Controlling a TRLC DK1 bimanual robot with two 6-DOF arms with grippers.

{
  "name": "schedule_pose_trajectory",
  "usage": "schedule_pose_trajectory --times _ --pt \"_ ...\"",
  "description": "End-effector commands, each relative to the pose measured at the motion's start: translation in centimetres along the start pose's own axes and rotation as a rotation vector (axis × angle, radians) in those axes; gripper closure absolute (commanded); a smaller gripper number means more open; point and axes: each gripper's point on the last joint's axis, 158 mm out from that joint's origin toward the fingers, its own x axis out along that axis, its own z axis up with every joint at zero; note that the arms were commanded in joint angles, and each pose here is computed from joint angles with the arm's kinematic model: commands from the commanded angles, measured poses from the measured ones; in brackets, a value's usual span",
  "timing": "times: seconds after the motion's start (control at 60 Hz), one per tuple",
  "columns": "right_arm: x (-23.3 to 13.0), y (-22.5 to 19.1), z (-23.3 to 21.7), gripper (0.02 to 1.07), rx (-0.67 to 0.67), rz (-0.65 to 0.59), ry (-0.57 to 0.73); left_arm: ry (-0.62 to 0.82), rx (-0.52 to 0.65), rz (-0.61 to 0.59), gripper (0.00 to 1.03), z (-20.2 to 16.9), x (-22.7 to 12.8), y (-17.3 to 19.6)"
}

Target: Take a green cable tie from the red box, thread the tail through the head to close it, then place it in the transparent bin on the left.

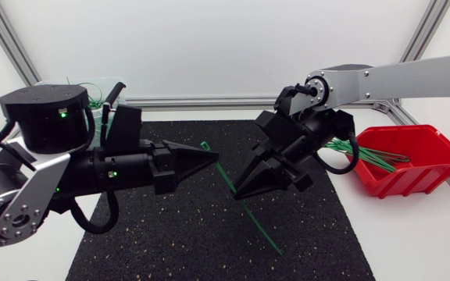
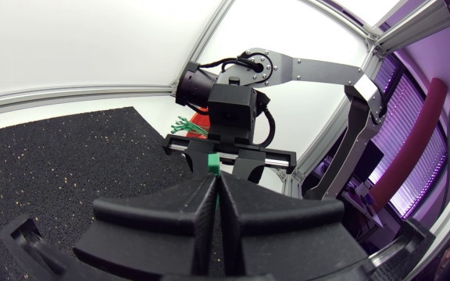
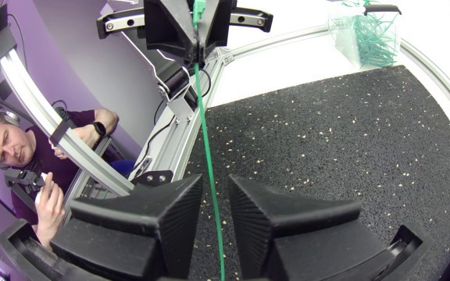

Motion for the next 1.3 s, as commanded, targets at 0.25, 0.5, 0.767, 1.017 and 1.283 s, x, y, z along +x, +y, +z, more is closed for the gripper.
schedule_pose_trajectory --times 0.25,0.5,0.767,1.017,1.283 --pt "0.0 0.9 0.0 1.01 0.037 -0.014 0.015 -0.008 -0.002 -0.014 0.99 0.8 -0.3 -0.6" --pt "0.7 2.0 0.6 1.01 0.090 -0.016 0.036 -0.019 -0.006 -0.013 0.73 1.7 -0.8 -0.9" --pt "0.6 3.8 1.5 1.01 0.160 0.015 -0.027 -0.069 0.007 -0.030 0.03 3.4 -2.6 -2.3" --pt "0.3 5.9 3.3 1.02 0.186 0.076 -0.129 -0.116 0.006 -0.024 0.04 3.9 -3.9 -2.4" --pt "0.8 6.3 4.6 1.01 0.199 0.124 -0.175 -0.176 -0.030 -0.018 0.04 5.0 -4.8 -1.2"
